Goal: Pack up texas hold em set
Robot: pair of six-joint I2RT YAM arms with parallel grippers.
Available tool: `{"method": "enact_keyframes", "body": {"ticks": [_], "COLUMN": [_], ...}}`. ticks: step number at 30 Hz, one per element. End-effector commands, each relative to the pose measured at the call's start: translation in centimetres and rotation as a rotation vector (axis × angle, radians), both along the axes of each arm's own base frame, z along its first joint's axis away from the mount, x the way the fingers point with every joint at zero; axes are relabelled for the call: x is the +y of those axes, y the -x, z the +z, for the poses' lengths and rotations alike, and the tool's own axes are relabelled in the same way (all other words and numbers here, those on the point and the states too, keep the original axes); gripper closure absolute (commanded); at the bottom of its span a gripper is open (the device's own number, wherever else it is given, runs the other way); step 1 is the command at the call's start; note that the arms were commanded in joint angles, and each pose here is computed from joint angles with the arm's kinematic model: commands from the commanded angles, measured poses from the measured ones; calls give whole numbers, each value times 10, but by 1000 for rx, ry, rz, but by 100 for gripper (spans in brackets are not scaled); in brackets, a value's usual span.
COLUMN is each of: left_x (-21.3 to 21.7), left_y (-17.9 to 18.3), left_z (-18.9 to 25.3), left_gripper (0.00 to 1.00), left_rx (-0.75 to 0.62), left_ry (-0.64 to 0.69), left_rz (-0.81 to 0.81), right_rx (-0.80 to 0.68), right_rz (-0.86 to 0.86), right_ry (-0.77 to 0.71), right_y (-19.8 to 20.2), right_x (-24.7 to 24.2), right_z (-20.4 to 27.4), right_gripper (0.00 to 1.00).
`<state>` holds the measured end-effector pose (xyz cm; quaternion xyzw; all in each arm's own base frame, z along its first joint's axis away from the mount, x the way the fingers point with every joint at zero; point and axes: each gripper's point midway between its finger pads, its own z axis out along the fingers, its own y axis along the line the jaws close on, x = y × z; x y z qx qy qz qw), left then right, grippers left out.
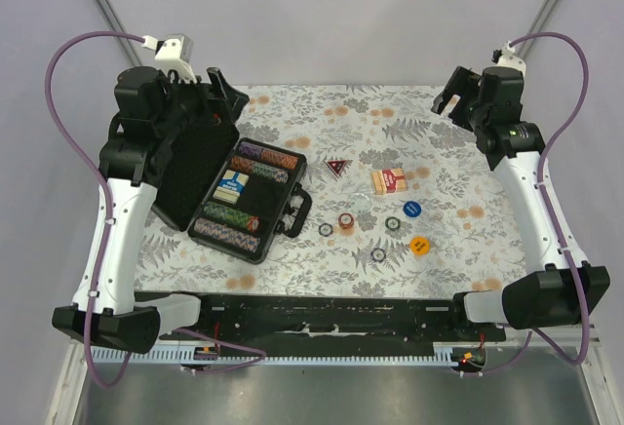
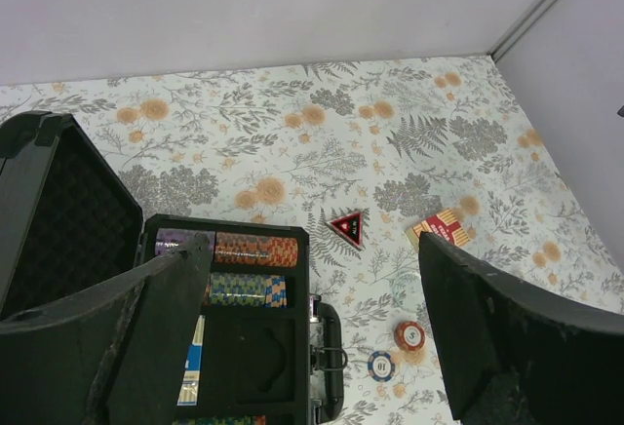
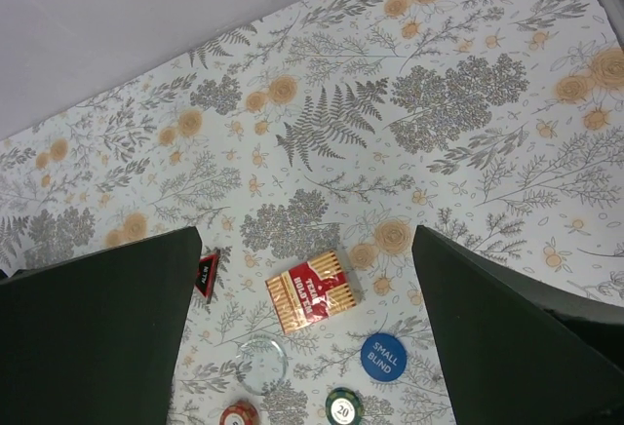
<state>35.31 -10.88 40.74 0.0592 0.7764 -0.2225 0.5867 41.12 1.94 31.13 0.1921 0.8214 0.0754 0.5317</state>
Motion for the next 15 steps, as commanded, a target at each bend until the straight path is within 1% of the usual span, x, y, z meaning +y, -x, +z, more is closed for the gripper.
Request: {"method": "enact_keyframes", "body": {"ticks": [1,4,7,12,15], "left_x": [-9,-13,-13,-19,-21], "left_y": [2,2,3,9,13], "left_z": [14,14,17,22,21], "left_gripper": [7,6,6,6,6], "left_rx": [-36,-32,-39,-69,-74], "left_ry": [40,43,56,69,63], "left_rz": [-47,-68,-69,-109,-132], "right_rx": [-93,-102,-101,-84,-66], "right_rz": [-40,-28,24,93,179], "right_ry": [19,21,14,-7,-13], "right_y": [6,8,10,15,19], "right_x": [-9,-7,1,13,26], "right_z": [40,50,53,49,43], "right_gripper": [2,2,2,2,2]}}
